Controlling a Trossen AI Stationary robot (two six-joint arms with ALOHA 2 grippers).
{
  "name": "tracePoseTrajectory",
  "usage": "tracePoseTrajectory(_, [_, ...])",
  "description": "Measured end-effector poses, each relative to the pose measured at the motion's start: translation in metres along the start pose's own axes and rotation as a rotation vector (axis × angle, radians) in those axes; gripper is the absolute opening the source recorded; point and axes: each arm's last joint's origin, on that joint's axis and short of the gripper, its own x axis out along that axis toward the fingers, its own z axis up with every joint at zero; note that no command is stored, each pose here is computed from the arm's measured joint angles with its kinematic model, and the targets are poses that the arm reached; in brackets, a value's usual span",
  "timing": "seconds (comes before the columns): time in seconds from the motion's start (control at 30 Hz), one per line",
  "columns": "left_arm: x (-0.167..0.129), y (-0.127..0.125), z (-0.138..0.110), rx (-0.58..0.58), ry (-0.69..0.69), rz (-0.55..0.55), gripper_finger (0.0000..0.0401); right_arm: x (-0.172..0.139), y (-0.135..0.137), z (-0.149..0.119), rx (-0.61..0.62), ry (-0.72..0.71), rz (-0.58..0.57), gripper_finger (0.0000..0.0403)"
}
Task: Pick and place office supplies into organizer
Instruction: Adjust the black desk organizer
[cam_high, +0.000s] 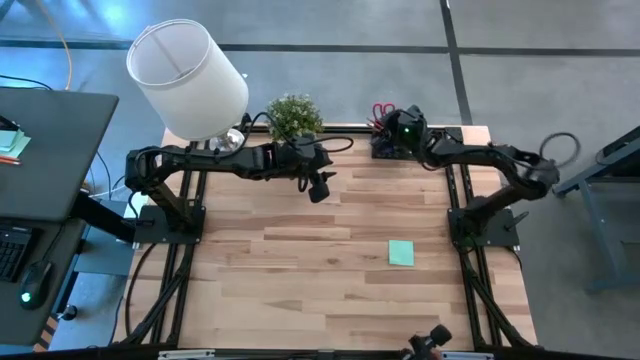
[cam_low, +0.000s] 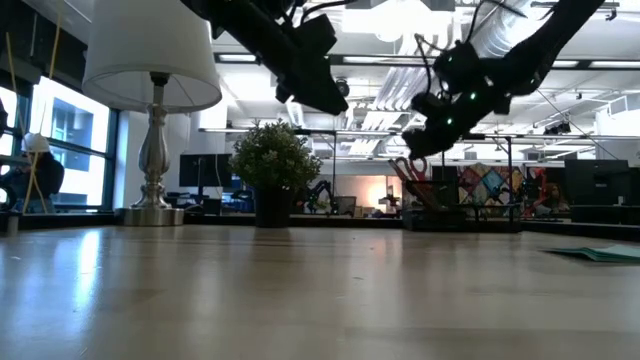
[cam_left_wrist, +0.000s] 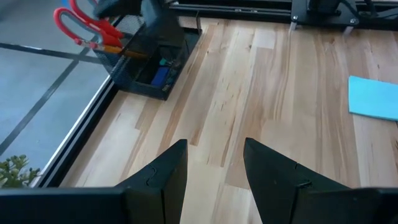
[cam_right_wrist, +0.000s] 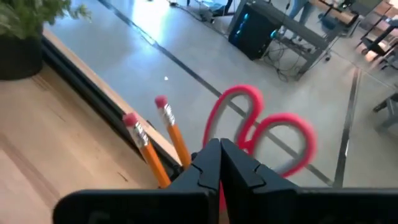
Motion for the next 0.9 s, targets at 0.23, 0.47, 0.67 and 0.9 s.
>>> tracePoseTrajectory(0.23, [0.000,0.000,-0.001,0.001,0.007,0.000,0.0145,-0.036,-0.009,-0.009,0.205,0.237,0.040,0.0004])
tracePoseTrajectory(0.47, [0.000,0.000,0.000,-0.014,0.002,-0.001,0.0145,-0.040,0.000,-0.041,0.286,0.564,0.100,0.0003])
tracePoseTrajectory(0.67, [0.000,-0.001,0.000,-0.026,-0.002,-0.018,0.0145,-0.029,0.004,-0.052,0.344,0.629,0.099,0.0001])
tracePoseTrajectory(0.9, [0.000,-0.001,-0.001,-0.024,0.011,-0.018,0.0145,-0.019,0.013,-0.067,0.341,0.722,0.080,0.0000])
